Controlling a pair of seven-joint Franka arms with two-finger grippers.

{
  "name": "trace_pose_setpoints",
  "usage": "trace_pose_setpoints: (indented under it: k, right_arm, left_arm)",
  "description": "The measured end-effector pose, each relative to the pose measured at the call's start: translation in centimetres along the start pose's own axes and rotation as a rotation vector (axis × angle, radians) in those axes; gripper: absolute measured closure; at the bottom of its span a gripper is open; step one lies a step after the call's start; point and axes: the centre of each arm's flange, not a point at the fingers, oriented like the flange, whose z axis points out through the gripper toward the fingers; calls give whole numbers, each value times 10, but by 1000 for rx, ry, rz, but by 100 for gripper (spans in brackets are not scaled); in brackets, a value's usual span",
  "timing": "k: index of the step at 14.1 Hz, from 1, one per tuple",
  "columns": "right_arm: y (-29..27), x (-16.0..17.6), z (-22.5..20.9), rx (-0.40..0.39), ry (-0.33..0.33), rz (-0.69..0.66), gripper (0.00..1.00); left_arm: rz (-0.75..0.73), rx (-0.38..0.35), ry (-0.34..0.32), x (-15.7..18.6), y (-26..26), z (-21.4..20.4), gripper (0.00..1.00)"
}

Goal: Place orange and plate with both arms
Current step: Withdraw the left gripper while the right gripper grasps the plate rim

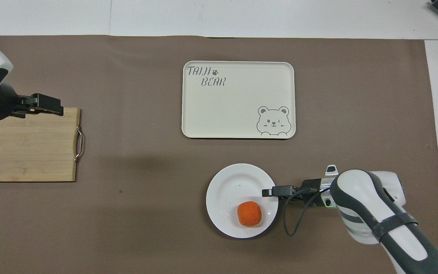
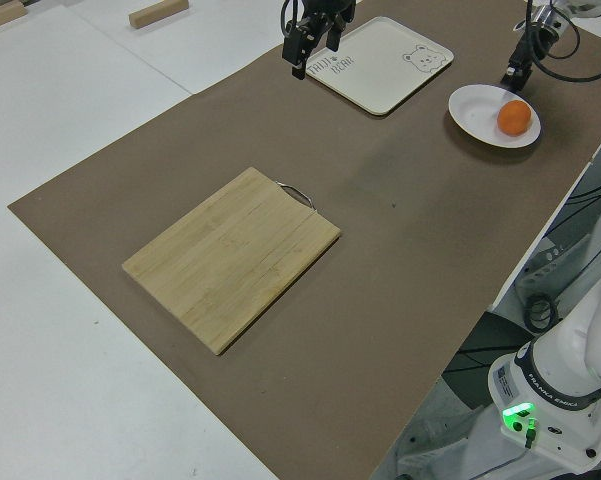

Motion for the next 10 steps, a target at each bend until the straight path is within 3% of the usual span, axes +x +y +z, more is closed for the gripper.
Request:
trace_pose_setpoints:
  k: [1,2,5,9,10]
  right_arm:
    - [1,0,0,0,1,3,6]
    - [2,0,0,0,2,6,15]
    - [4,0,-1,1,5,12,53]
    - [3,1,-1,5,4,-10,94]
    - [0,2,-2,8,8,-35,94]
  left_arm:
    - [6,3,-19,-3,1,-9,0]
    - [12,12,-42,-7,2,-17,0]
    - [28,27,-60,-12,9,-38,0]
    - [21,38,-89,-15,4,-36,0]
    - [19,48,-91,-15,2,-36,0]
